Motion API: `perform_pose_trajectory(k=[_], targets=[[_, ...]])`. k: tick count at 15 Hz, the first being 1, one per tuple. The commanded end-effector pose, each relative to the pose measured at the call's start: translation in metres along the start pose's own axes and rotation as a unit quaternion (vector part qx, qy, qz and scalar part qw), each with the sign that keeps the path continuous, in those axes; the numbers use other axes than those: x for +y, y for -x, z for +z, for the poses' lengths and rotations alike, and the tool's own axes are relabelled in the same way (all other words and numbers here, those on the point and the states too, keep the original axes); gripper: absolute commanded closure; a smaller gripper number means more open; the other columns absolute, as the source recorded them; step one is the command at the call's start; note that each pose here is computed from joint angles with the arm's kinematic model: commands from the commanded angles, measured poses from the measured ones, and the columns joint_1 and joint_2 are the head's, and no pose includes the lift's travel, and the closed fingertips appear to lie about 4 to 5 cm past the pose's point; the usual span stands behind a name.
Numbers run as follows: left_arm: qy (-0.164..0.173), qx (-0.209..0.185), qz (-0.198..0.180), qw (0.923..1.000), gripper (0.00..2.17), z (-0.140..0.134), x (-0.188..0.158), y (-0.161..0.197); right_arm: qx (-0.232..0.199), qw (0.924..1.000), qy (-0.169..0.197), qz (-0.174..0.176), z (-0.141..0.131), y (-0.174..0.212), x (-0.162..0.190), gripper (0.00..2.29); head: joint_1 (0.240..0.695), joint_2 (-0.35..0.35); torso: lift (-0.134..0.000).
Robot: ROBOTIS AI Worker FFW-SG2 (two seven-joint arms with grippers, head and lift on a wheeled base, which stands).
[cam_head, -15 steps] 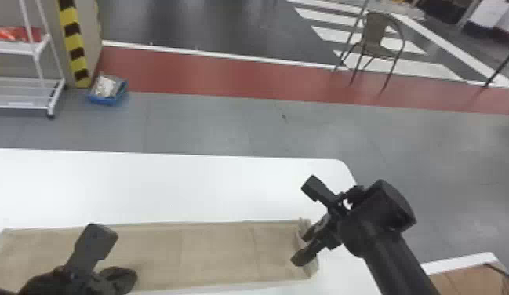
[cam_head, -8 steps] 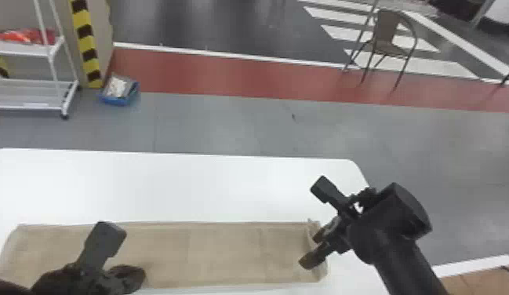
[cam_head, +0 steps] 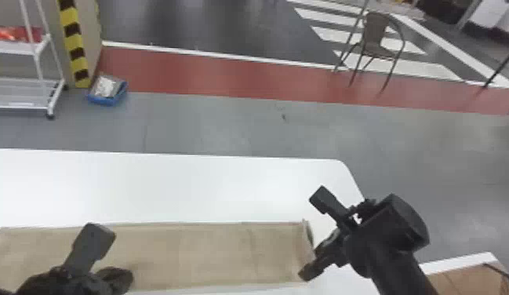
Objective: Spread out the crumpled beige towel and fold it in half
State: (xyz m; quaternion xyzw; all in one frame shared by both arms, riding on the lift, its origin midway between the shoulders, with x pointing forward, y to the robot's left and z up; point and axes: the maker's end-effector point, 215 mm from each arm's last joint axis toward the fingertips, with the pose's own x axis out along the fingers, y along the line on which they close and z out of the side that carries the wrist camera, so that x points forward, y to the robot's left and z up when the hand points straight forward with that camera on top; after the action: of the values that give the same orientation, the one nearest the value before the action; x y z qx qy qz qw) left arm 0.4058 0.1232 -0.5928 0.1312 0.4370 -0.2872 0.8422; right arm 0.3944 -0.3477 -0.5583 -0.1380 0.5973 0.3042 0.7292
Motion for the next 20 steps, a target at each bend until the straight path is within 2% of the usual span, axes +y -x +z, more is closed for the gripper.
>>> perform_pose_trajectory(k=[1, 3, 9, 13, 14, 15, 18, 20], targets=[[-0.001, 0.005, 0.003, 1.0000, 0.99, -0.003, 0.001, 0.000, 0.005, 1.0000, 0.001, 0.006, -0.008, -0.004, 0.006, 0.41, 0.695, -0.310, 0.000], [-0.003, 0.005, 0.002, 1.0000, 0.99, -0.003, -0.001, 0.000, -0.003, 1.0000, -0.002, 0.008, -0.006, -0.002, 0.007, 0.53, 0.695, -0.312, 0.000], [-0.001, 0.017, 0.003, 0.9999, 0.99, -0.010, -0.002, 0.000, -0.036, 0.9992, -0.004, 0.018, 0.002, 0.004, 0.009, 0.53, 0.695, -0.308, 0.000], [-0.004, 0.002, -0.009, 1.0000, 0.99, -0.002, -0.018, 0.008, -0.048, 0.9979, -0.006, 0.043, -0.008, -0.005, 0.013, 0.50, 0.695, -0.307, 0.000], [-0.006, -0.004, -0.011, 0.9999, 0.99, 0.002, -0.022, 0.012, -0.045, 0.9978, -0.014, 0.047, -0.014, -0.007, 0.012, 0.37, 0.695, -0.312, 0.000], [-0.007, -0.011, -0.014, 0.9998, 0.99, 0.007, -0.027, 0.015, -0.042, 0.9975, -0.023, 0.052, -0.019, -0.009, 0.008, 0.35, 0.695, -0.319, 0.000], [-0.012, -0.016, -0.026, 0.9995, 0.99, 0.010, -0.040, 0.017, -0.041, 0.9963, -0.042, 0.063, -0.030, -0.009, -0.001, 0.48, 0.695, -0.350, 0.000], [-0.016, -0.016, -0.023, 0.9995, 0.99, 0.012, -0.040, 0.017, -0.049, 0.9955, -0.048, 0.066, -0.030, -0.006, -0.004, 0.48, 0.695, -0.350, 0.000]])
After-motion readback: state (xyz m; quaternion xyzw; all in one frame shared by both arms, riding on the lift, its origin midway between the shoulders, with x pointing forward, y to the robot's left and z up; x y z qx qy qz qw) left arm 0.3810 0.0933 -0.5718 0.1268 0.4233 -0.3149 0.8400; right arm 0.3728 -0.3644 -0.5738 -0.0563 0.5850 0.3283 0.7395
